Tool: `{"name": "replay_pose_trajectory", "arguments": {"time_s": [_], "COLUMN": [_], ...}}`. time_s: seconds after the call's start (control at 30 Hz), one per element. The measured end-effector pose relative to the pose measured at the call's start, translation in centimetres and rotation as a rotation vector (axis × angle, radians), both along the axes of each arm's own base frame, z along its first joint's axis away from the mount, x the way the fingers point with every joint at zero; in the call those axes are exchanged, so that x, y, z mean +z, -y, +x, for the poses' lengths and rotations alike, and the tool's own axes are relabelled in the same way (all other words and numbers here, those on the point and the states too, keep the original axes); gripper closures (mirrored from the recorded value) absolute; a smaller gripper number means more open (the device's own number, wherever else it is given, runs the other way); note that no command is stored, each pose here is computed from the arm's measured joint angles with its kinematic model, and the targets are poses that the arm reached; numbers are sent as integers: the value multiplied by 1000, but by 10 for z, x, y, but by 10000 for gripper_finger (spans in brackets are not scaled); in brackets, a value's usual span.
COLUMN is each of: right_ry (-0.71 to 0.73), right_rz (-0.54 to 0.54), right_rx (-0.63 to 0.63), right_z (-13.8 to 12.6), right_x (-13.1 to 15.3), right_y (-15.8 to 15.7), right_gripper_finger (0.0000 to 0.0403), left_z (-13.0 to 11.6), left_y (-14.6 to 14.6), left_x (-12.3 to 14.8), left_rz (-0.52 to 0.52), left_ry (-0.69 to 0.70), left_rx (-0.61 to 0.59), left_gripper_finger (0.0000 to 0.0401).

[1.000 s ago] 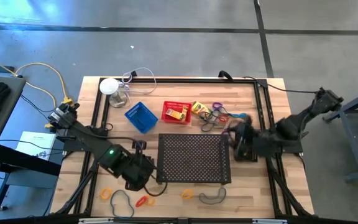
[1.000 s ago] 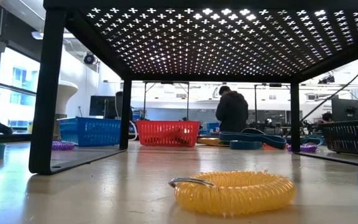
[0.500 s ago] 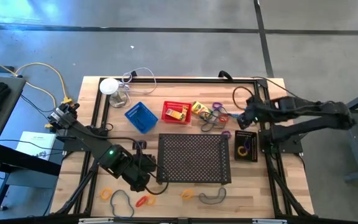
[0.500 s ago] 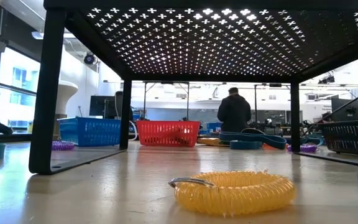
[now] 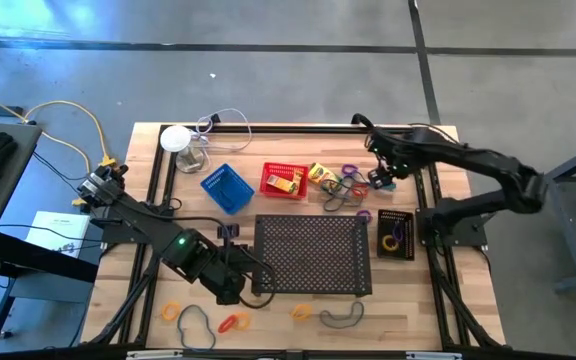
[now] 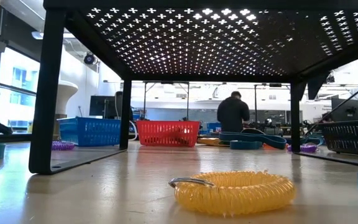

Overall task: Pick & Place Office Desk Supplies
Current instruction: Put the blue rubber band into the blue bin

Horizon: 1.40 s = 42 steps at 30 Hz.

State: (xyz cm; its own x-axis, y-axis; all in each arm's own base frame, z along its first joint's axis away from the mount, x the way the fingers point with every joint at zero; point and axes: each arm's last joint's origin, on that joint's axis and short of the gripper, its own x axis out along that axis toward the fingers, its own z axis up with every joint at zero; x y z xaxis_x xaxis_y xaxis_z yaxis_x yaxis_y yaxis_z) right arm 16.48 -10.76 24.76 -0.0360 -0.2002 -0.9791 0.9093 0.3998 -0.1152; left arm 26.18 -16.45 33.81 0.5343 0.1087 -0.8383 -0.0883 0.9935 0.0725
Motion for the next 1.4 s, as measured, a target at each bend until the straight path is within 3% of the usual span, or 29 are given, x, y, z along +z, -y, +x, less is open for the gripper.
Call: {"name": "replay_pose_trajectory", "arguments": {"time_s": [0.37, 0.6, 0.83, 1.1, 1.27, 1.4], "right_ry": [-148, -168, -163, -50, -82, -91], "right_rz": [110, 205, 200, 201, 255, 220], "right_rx": [-13, -23, -18, -51, -72, -61], "right_z": [18, 9, 2, 3, -10, -14], "right_x": [-44, -68, -74, -79, -96, -101], "right_y": [31, 36, 42, 50, 43, 45], "right_gripper_finger": [176, 176, 176, 176, 176, 176], "left_z": [1, 3, 4, 7, 8, 8], "left_y": [0, 1, -1, -6, -7, -7], "left_x": [1, 2, 2, 2, 2, 2], "left_rz": [17, 12, 41, 68, 59, 55], "left_ry": [29, 52, 44, 37, 43, 44], "left_rx": [14, 18, -18, -38, -25, -22], "left_gripper_finger": [332, 332, 332, 332, 332, 332]}}
